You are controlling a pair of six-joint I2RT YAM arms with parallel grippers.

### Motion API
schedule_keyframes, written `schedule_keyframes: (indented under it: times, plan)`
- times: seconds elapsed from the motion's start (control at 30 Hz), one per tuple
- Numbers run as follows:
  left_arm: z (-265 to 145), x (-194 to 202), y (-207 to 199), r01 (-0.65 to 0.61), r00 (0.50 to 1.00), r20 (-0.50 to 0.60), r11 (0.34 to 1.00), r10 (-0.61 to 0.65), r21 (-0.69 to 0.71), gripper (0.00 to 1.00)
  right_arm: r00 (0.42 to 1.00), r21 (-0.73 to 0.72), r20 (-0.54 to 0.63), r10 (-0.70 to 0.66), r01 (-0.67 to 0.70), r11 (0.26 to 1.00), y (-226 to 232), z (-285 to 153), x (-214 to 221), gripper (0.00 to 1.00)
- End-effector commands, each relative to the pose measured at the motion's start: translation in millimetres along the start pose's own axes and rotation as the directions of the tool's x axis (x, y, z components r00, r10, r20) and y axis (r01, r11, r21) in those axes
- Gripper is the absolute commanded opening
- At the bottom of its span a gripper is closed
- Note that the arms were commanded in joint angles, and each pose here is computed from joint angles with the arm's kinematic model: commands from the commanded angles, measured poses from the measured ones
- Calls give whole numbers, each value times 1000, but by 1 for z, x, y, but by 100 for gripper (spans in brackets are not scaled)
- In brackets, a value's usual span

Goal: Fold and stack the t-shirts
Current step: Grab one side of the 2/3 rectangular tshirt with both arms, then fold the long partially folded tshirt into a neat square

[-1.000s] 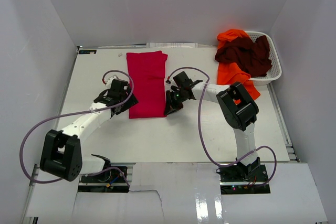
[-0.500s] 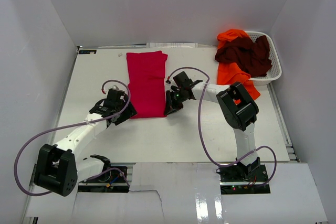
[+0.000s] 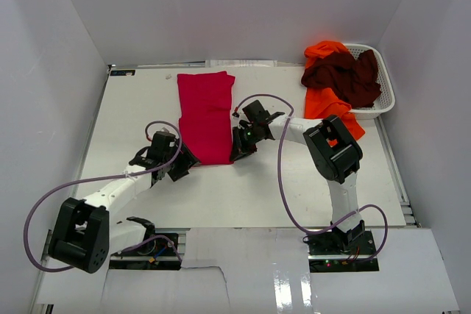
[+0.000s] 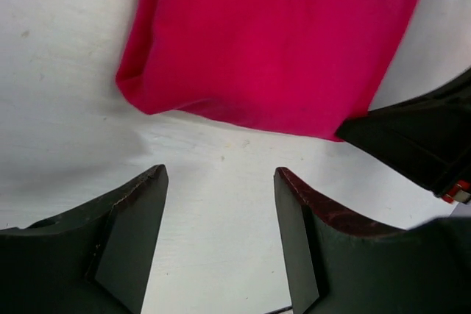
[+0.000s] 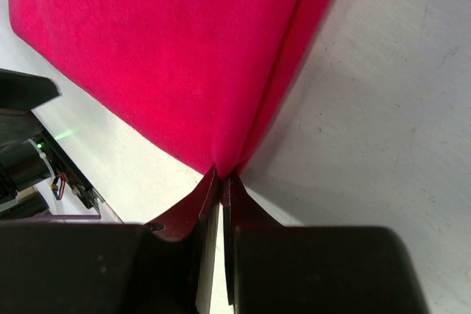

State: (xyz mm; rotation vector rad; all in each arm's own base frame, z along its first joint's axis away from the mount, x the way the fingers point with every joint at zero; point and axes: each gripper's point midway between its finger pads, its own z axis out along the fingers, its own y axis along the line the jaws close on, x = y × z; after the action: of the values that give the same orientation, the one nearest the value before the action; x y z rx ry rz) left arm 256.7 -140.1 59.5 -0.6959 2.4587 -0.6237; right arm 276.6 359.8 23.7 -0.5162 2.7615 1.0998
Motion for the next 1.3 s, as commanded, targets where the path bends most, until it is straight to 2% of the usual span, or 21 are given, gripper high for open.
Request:
schedule_keyframes:
  times: [0.0, 0.23, 0.27, 0.47, 0.63, 0.73, 0.83, 0.9, 0.97, 1.03, 1.07, 1.1, 1.23, 1.27]
  plan:
    - [8, 6, 6, 106, 994, -2, 994, -106, -3, 70, 1000, 44, -24, -9, 10, 999, -8, 1, 8, 8]
    - [9, -10, 5, 135, 988, 80, 991, -134, -2, 69, 1000, 44, -28, -8, 10, 999, -9, 1, 10, 8]
    - [10, -17, 10, 130, 985, 121, 991, -125, -32, 69, 1000, 43, -26, -10, 11, 999, -9, 1, 10, 8]
    - [15, -26, 26, 133, 980, 165, 982, -111, -131, 68, 1000, 45, -26, -11, 12, 999, -10, 1, 11, 8]
    - [20, -34, 41, 193, 960, 239, 964, -146, -184, 63, 1000, 48, -26, -11, 13, 999, -10, 1, 12, 8]
    - [27, -35, 40, 184, 964, 229, 963, -137, -197, 60, 1000, 49, -28, -9, 10, 999, -11, 1, 12, 8]
    - [33, -36, 42, 184, 966, 223, 958, -134, -220, 47, 1000, 48, -30, -7, 9, 999, -11, 1, 13, 8]
    - [37, -35, 44, 184, 966, 220, 956, -133, -228, 42, 1000, 50, -29, -6, 8, 999, -12, 1, 13, 8]
    - [40, -35, 46, 182, 967, 219, 955, -130, -235, 41, 999, 49, -32, -8, 10, 999, -11, 1, 14, 8]
    - [44, -33, 49, 172, 970, 210, 953, -120, -251, 34, 1000, 52, -30, -8, 10, 999, -12, 1, 14, 8]
    - [45, -32, 51, 172, 971, 207, 951, -119, -256, 29, 999, 54, -31, -7, 9, 999, -13, 1, 15, 8]
    - [46, -32, 52, 170, 972, 205, 950, -117, -263, 17, 1000, 56, -31, -5, 7, 998, -14, 0, 15, 8]
    - [46, -27, 59, 159, 975, 193, 944, -105, -289, 0, 999, 60, -32, -4, 6, 998, -16, -1, 16, 8]
    - [46, -26, 61, 156, 976, 191, 943, -101, -294, 0, 1000, 60, -31, -3, 4, 998, -16, -1, 16, 8]
